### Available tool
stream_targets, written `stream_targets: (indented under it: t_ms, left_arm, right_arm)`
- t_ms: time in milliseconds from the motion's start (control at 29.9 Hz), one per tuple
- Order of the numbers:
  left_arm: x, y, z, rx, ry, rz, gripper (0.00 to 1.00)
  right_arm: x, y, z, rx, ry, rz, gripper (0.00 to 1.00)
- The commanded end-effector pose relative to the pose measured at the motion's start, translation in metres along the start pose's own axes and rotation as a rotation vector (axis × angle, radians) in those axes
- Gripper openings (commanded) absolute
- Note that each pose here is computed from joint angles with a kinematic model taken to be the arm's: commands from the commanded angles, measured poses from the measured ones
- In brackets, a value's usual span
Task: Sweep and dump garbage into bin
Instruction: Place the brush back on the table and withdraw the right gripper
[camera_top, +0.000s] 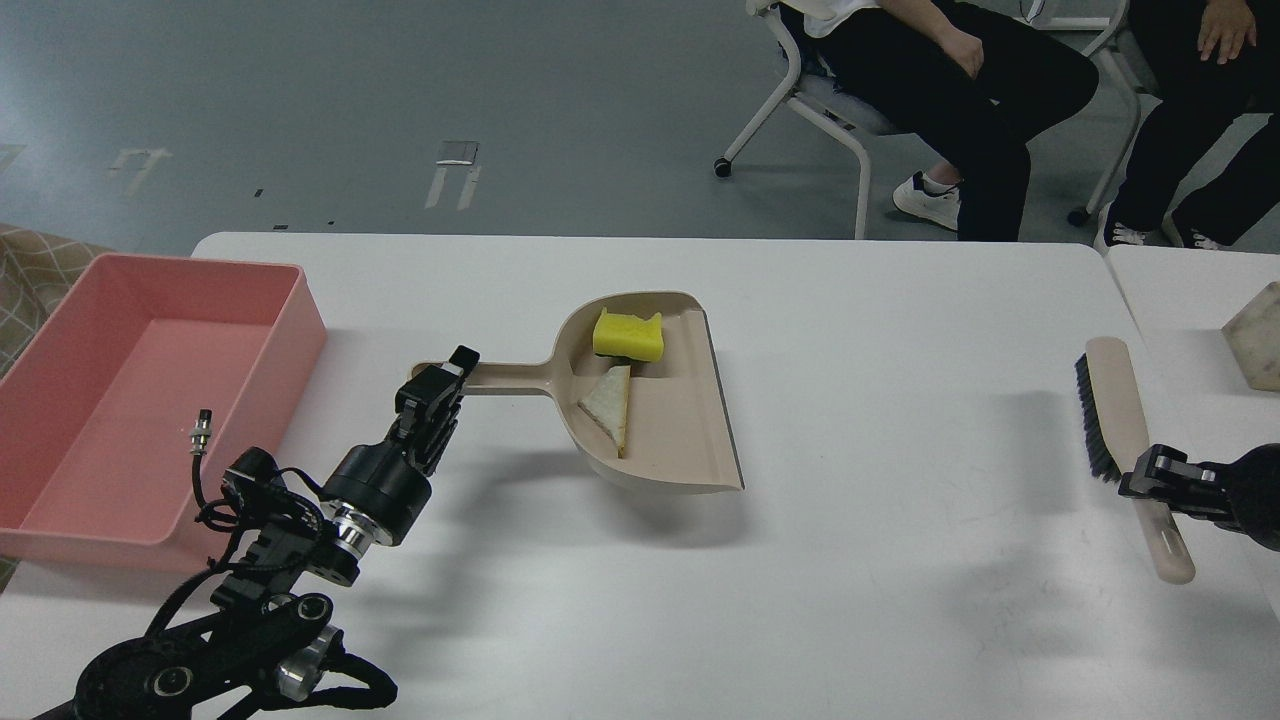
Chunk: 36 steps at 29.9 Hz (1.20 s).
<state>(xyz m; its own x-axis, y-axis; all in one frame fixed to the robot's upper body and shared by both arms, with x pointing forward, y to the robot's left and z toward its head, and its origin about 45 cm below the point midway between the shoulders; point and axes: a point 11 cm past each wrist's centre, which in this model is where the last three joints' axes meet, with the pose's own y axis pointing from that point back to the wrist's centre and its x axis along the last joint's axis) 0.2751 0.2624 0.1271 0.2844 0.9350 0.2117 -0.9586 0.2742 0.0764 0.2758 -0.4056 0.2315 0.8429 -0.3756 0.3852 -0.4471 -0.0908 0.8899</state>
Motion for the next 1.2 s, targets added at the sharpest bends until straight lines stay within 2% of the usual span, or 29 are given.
stream_targets:
  t_ms: [0, 501, 535, 602, 702, 1070, 1170]
  left_arm:
    - [-0.001, 0.0, 0.0, 0.0, 0.003, 0.001, 0.18]
    - [0.001, 0.0, 0.0, 0.001, 0.001, 0.003, 0.18]
    - [0.001, 0.0, 0.0, 0.001, 0.001, 0.003, 0.18]
    - [0.001, 0.001, -0.001, 0.002, 0.001, 0.003, 0.18]
    - [0.0, 0.001, -0.001, 0.002, 0.003, 0.003, 0.18]
    - [-0.001, 0.0, -0.001, 0.002, 0.004, 0.003, 0.18]
    - [0.001, 0.001, -0.001, 0.002, 0.001, 0.003, 0.18]
  right_arm:
    - [-0.003, -0.003, -0.003, 0.008, 0.001, -0.01, 0.0]
    - [-0.015, -0.027, -0.024, 0.055, 0.039, -0.03, 0.0]
    - [-0.015, -0.027, -0.024, 0.056, 0.037, -0.031, 0.02]
    - [-0.015, -0.027, -0.024, 0.056, 0.037, -0.031, 0.12]
    - [-0.015, -0.027, -0.023, 0.055, 0.036, -0.03, 0.21]
    - [-0.016, -0.03, -0.017, 0.039, 0.024, -0.036, 0.35]
    - [-0.016, -0.03, -0.017, 0.038, 0.023, -0.036, 0.36]
